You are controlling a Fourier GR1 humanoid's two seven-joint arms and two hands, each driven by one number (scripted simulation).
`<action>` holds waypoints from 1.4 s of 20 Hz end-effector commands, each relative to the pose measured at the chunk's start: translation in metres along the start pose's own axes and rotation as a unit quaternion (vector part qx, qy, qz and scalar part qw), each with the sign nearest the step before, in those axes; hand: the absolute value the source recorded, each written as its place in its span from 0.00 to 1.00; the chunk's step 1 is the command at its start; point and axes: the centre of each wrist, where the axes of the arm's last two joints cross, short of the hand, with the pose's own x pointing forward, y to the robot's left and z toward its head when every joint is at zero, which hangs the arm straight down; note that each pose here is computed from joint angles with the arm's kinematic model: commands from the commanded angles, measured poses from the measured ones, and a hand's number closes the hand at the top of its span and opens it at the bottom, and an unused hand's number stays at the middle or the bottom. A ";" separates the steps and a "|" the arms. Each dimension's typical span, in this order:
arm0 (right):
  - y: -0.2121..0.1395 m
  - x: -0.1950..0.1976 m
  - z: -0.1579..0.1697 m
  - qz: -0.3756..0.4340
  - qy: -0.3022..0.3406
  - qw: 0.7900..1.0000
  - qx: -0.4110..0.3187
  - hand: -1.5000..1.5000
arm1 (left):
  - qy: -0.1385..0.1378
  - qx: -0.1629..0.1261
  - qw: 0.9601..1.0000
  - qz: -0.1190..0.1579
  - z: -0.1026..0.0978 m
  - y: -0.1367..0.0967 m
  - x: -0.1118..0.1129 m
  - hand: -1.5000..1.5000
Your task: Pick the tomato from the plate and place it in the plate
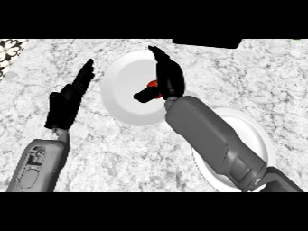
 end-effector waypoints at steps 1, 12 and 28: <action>-0.010 0.007 -0.004 -0.093 -0.002 0.994 -0.059 0.00 | 0.000 0.013 1.000 0.000 0.005 0.005 -0.006 0.50; -0.054 -0.065 -0.007 -0.175 0.015 0.975 -0.138 0.00 | 0.029 0.054 0.998 0.006 0.012 0.027 -0.014 0.50; -0.131 -0.158 0.026 -0.180 0.016 0.978 -0.106 0.00 | 0.035 0.052 0.998 -0.005 0.017 0.045 -0.006 0.50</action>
